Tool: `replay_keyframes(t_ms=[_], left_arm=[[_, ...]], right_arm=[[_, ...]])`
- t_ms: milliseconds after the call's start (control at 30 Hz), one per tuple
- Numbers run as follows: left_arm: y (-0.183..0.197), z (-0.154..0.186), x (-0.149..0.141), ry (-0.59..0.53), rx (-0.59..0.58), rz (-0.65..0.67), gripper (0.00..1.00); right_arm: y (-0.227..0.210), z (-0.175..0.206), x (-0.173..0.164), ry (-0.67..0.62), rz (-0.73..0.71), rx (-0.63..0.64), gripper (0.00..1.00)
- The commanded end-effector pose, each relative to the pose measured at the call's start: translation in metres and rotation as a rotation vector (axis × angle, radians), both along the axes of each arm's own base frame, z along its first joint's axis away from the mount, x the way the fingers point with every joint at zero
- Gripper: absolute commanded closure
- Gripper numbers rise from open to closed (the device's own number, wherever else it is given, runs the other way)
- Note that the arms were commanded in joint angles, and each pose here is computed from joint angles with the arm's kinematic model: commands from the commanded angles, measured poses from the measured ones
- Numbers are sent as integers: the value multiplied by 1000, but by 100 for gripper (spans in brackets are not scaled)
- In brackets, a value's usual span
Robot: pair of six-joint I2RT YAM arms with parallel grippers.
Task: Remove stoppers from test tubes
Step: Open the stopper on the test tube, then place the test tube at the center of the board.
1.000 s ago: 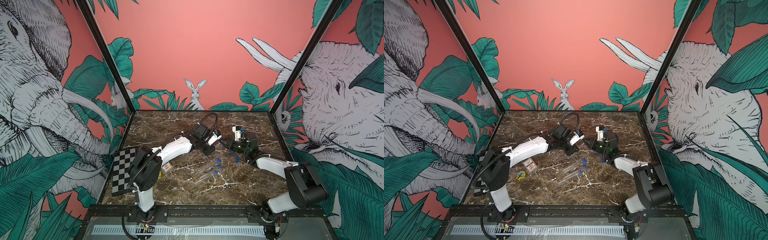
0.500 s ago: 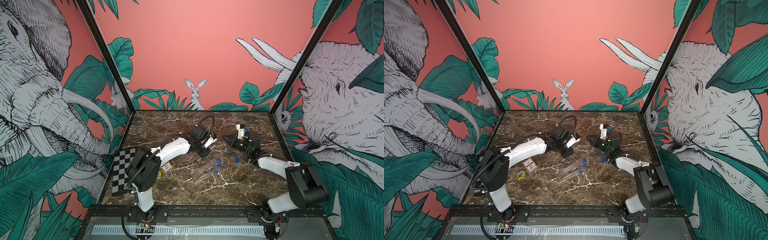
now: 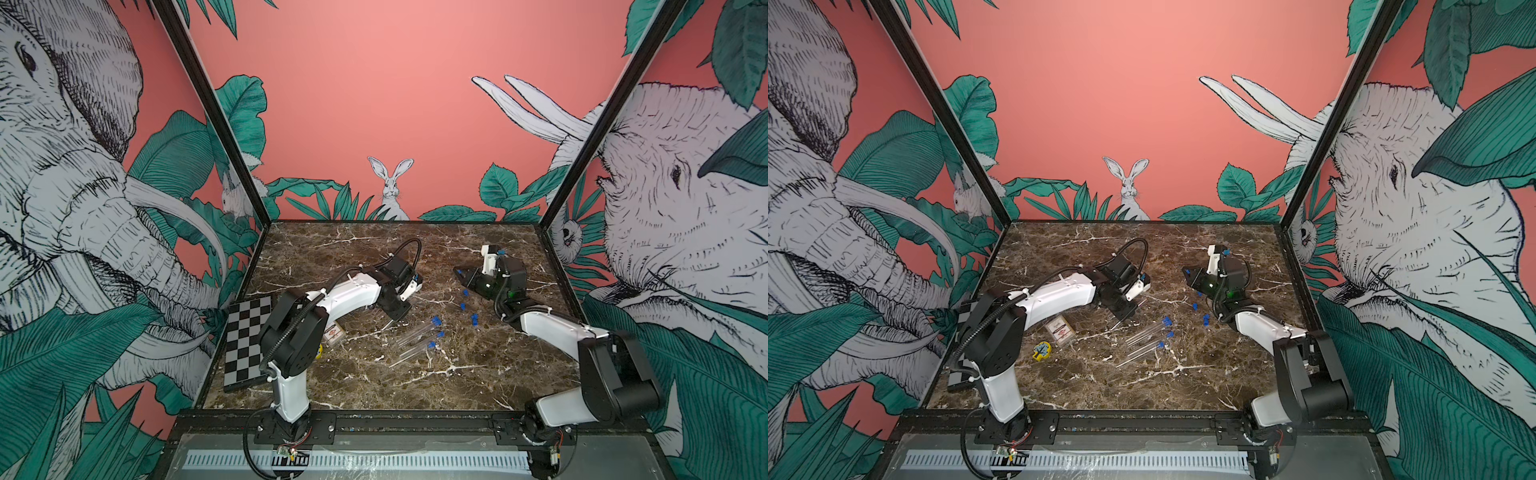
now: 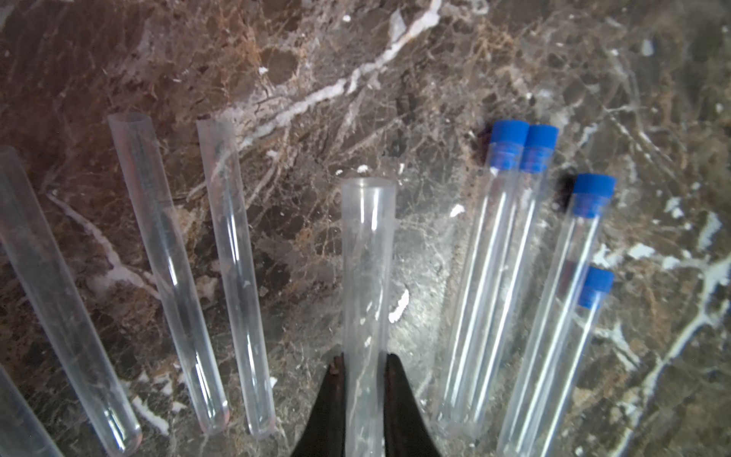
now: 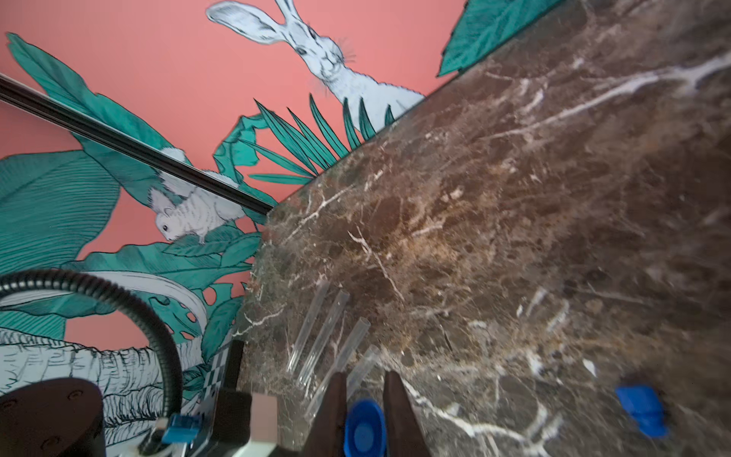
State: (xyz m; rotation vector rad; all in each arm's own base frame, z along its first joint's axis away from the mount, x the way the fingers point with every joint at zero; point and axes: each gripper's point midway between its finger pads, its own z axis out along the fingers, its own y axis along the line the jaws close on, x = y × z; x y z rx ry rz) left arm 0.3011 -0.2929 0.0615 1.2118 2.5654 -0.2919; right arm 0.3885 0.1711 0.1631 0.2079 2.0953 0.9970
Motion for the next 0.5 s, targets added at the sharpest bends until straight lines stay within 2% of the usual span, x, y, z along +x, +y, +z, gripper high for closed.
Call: replay_keyframes(t_ms=[0,167,467], left_arm=[[7,-8,4,26,72,55,99],[2,-17,14,44,105,74,99],[2,-28,20,60,153,75,94]], right_arm=[[-12,-17,-15,73,12,-152,93],[-28,-40,-35,145,6,-277,93],[-43,-60,-47,205,9,-404,94]])
